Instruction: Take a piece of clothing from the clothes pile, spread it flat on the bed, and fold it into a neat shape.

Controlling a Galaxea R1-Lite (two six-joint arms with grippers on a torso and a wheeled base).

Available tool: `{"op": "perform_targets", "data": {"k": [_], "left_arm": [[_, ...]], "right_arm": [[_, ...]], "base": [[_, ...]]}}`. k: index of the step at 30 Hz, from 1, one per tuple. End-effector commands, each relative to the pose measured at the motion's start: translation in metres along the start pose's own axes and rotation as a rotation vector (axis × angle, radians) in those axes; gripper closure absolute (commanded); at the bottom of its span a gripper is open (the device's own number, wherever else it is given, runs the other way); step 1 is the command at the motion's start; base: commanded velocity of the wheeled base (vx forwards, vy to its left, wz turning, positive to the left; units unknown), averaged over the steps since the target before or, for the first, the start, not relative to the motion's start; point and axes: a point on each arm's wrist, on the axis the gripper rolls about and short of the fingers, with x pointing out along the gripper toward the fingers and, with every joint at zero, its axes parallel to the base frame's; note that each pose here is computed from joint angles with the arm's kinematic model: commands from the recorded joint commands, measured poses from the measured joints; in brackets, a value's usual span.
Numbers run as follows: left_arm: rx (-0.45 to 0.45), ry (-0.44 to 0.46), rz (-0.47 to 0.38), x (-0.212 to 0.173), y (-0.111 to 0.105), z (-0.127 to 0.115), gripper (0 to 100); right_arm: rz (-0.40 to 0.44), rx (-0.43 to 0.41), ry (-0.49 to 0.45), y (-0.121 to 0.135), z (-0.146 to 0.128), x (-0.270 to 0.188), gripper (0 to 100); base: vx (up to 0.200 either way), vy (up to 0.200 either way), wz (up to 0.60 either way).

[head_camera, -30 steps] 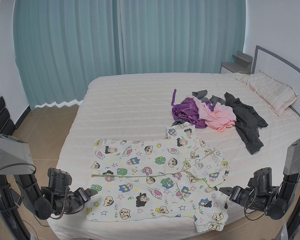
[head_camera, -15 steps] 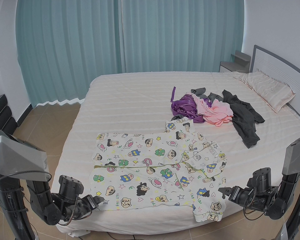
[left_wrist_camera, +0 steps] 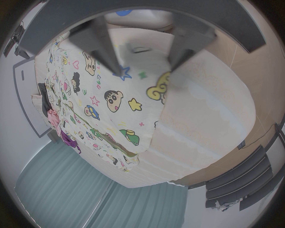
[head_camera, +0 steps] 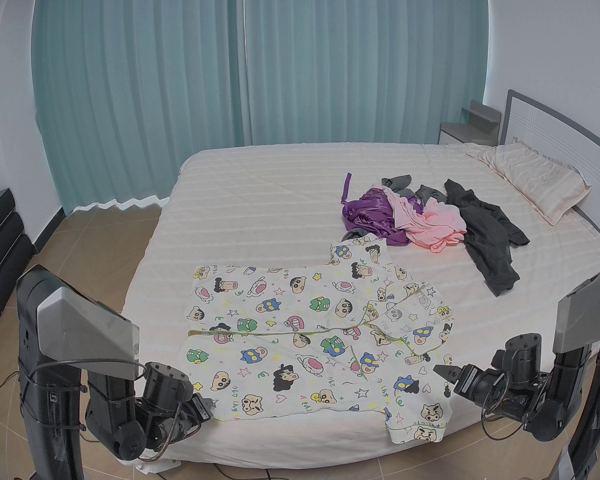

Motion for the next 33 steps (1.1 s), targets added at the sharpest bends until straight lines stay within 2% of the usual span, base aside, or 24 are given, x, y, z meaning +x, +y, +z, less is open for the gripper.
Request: {"op": "perform_targets", "data": {"k": [1, 6, 12, 16, 19, 23, 30, 31, 33], "left_arm": [[0.002, 0.001, 0.003, 0.007, -0.001, -0.003, 100], [-0.016, -0.018, 0.01, 0.009, 0.0, 0.002, 100], [-0.096, -0.079, 0.01, 0.013, -0.002, 0.014, 100], [-0.127, -0.105, -0.022, 0.015, -0.005, 0.016, 100], [-0.134, -0.127, -0.053, 0.014, -0.008, 0.018, 100], [-0.132, -0.119, -0.044, 0.017, -0.006, 0.015, 100], [-0.13, -0.116, -0.039, 0.019, -0.005, 0.014, 100], [-0.131, -0.117, -0.04, 0.018, -0.006, 0.014, 100], [-0.131, -0.12, -0.041, 0.018, -0.006, 0.015, 100]], "right_arm": [[-0.045, -0.004, 0.041, -0.01, -0.01, 0.007, 0], [-0.051, 0.003, 0.03, -0.012, -0.006, 0.011, 0], [-0.059, -0.037, 0.037, -0.016, -0.007, 0.03, 0], [-0.067, -0.103, 0.031, -0.021, -0.006, 0.051, 0], [-0.067, -0.185, 0.041, -0.023, -0.008, 0.066, 0], [-0.073, -0.252, 0.063, -0.026, -0.011, 0.078, 0], [-0.021, -0.267, 0.124, -0.022, -0.009, 0.085, 0], [-0.024, -0.267, 0.126, -0.02, -0.005, 0.087, 100], [-0.017, -0.262, 0.102, -0.017, 0.001, 0.092, 100]], "base": [[0.0, 0.0, 0.0], [0.0, 0.0, 0.0], [0.0, 0.0, 0.0], [0.0, 0.0, 0.0], [0.0, 0.0, 0.0], [0.0, 0.0, 0.0], [0.0, 0.0, 0.0], [0.0, 0.0, 0.0], [0.0, 0.0, 0.0]]}}
